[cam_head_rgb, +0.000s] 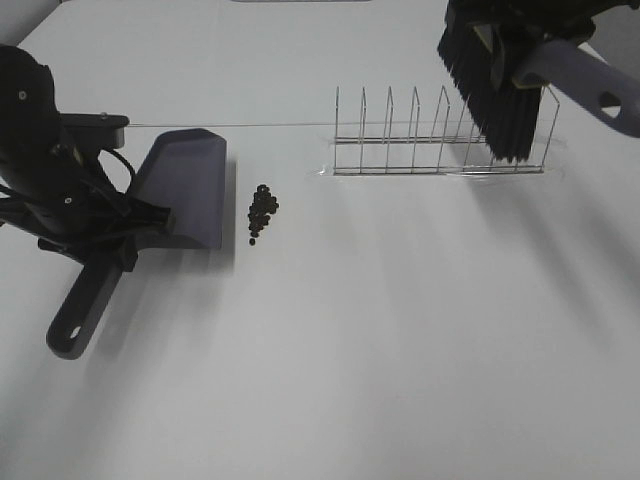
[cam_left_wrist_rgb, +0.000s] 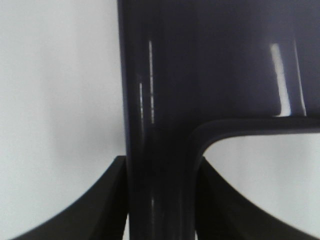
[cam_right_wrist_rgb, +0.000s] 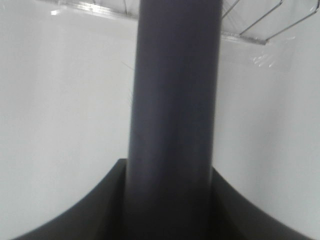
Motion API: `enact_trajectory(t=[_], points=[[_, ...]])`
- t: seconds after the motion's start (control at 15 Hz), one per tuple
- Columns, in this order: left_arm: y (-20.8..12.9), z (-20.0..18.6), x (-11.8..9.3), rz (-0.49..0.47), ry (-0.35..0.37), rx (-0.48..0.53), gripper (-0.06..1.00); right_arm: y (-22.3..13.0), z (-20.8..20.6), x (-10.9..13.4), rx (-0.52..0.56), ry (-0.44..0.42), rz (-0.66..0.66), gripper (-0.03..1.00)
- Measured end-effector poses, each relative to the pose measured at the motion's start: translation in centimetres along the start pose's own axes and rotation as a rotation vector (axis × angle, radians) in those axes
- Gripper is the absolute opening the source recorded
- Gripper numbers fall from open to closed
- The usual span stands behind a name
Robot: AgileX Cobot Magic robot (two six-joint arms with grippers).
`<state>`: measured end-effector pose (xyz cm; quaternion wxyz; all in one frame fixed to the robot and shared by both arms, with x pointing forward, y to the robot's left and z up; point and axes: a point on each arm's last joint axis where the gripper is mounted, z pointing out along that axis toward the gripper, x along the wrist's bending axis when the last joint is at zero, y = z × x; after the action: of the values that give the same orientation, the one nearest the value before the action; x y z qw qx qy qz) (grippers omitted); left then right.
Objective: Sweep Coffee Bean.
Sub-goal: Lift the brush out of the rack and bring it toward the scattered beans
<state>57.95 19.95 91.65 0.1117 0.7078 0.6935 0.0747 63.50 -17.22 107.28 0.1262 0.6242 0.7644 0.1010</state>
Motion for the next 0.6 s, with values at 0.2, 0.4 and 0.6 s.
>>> enact_trajectory(t=[0.2, 0.4, 0.6], points=[[-0.5, 1.5, 0.1, 0.001, 0.016, 0.056, 0.36, -3.2, 2.7, 3.8, 0.110, -0.095, -0.075, 0.35], [-0.9, 3.5, 0.1, 0.001, 0.023, 0.088, 0.36, -4.6, 5.4, 7.1, 0.159, -0.108, -0.104, 0.35], [-0.9, 4.5, 0.0, -0.023, 0.014, 0.098, 0.36, -4.9, 8.7, 8.6, 0.194, -0.108, -0.126, 0.35]])
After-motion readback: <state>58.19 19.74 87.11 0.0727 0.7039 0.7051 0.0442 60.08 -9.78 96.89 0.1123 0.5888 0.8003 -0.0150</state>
